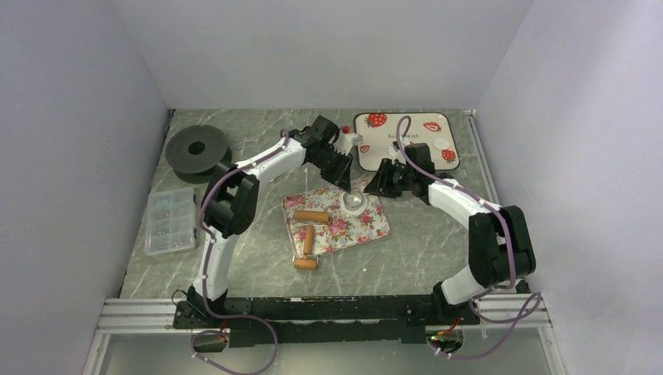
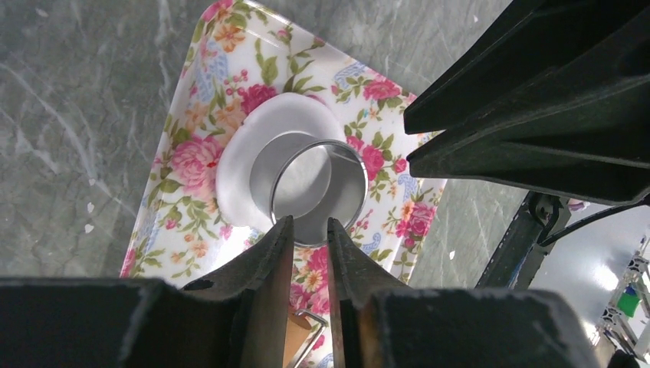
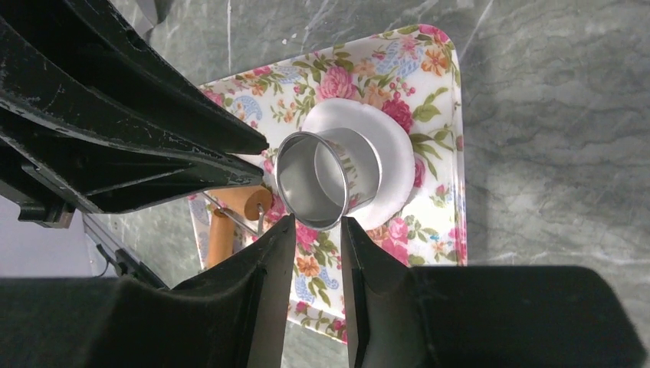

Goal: Roll out the dumpling wrappers from the dough
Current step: Press the dumpling wrapper on the work surface.

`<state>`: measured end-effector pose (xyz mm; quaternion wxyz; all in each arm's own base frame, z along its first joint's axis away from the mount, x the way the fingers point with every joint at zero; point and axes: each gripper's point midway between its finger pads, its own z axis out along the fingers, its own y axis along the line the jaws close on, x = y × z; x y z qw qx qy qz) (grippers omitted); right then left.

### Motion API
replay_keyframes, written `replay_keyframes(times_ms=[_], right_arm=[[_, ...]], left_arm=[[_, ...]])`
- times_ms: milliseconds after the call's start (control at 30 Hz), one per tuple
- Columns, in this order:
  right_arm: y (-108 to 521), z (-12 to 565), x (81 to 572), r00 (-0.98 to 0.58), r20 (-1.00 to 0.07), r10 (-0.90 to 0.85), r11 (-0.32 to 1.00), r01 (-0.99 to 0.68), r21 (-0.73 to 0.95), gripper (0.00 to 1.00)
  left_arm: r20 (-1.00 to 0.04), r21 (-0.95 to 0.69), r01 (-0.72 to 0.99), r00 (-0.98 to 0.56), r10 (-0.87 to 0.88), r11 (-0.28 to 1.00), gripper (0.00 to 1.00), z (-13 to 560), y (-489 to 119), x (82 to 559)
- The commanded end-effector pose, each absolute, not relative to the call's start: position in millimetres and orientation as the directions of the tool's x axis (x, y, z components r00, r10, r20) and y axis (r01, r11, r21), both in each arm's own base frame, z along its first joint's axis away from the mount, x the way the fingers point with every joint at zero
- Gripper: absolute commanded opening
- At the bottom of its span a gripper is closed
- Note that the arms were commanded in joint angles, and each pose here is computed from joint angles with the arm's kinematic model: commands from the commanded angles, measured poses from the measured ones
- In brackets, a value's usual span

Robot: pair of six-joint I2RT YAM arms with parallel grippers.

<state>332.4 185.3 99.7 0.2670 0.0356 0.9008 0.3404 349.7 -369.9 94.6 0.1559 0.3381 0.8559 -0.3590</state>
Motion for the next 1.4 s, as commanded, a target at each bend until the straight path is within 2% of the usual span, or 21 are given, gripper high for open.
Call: replay_keyframes(times_ms=[0, 200, 733, 900, 1167, 1367], right_arm=[[202.0, 117.7, 350.3, -0.825, -0.527, 0.205, 0.738, -0.223, 0.637, 0.31], [202.0, 100.6, 349.6, -0.841, -0.503, 0.197, 0.754, -0.198, 0.627, 0.3], [201.9, 73.1, 344.4, -0.86, -0.487, 0.154, 0.798, -0.183, 0.575, 0.26], [202.2, 69.4, 342.9, -0.862, -0.486, 0.146, 0.803, -0.184, 0.567, 0.18], [201.9, 61.3, 336.7, -0.871, -0.467, 0.15, 0.804, -0.168, 0.571, 0.17], [202.2, 58.2, 336.7, -0.873, -0.463, 0.15, 0.805, -0.165, 0.57, 0.12]], left_arm=[[-0.479, -0.564, 0.636, -0.771, 0.419, 0.527, 0.27, 85.7, -368.2, 349.4], [-0.462, -0.584, 0.621, -0.783, 0.416, 0.522, 0.3, 80.5, -369.3, 347.0], [-0.442, -0.601, 0.606, -0.796, 0.414, 0.522, 0.29, 72.2, -370.2, 343.9], [-0.438, -0.601, 0.6, -0.8, 0.41, 0.529, 0.26, 70.0, -369.3, 343.4], [-0.424, -0.62, 0.583, -0.812, 0.401, 0.525, 0.24, 65.8, -369.8, 339.1], [-0.421, -0.619, 0.586, -0.81, 0.409, 0.523, 0.22, 63.3, -370.2, 339.8]])
